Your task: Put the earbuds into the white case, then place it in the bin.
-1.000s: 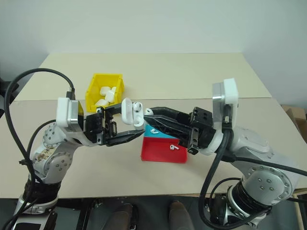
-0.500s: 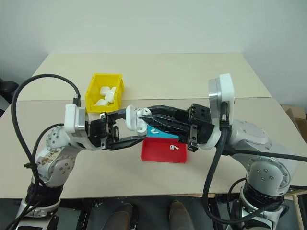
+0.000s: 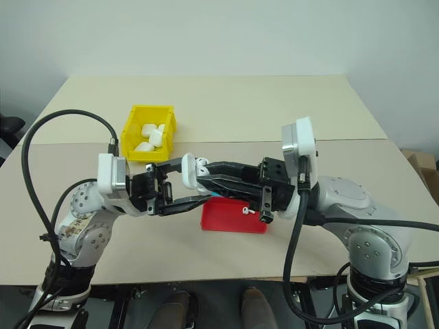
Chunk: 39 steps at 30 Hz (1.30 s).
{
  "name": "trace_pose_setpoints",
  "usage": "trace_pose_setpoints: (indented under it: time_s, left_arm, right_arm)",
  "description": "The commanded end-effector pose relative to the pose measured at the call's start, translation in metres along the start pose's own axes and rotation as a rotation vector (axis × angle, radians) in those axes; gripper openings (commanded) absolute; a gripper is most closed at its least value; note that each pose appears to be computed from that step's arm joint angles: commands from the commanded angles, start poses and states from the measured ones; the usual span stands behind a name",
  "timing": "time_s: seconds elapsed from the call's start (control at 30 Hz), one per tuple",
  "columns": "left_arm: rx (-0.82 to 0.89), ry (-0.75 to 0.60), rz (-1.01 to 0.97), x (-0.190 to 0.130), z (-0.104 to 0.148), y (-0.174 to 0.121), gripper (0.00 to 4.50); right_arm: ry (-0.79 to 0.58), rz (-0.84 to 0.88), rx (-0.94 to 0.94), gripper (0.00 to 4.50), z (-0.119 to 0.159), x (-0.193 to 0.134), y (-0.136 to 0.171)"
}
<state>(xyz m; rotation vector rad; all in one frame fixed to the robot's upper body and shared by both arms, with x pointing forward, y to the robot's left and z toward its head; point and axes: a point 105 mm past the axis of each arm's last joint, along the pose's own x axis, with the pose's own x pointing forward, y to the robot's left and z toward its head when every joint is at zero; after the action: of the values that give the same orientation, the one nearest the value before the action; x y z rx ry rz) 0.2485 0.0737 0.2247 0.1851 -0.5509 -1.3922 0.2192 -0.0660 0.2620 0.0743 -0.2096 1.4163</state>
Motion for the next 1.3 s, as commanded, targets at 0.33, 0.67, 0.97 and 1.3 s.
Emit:
trace_pose_setpoints:
  time_s: [0.33, 0.67, 0.97, 1.3]
  left_arm:
    - [0.032, -0.03, -0.009, 0.0, 0.001, -0.003, 2.76]
    - [0.04, -0.037, -0.004, 0.002, 0.001, -0.002, 2.76]
    - [0.042, -0.03, -0.003, 0.002, -0.001, -0.002, 2.76]
    - [0.054, 0.087, -0.016, 0.006, -0.026, 0.001, 2.76]
  right_arm:
    - [0.001, 0.009, -0.028, 0.84, -0.002, 0.0, 0.002]
    - [0.021, 0.013, -0.016, 1.09, -0.008, -0.002, 0.002]
    - [0.05, -0.009, -0.064, 2.56, -0.009, -0.006, 0.0]
    - [0.16, -0.023, -0.215, 2.56, 0.026, -0.029, -0.015]
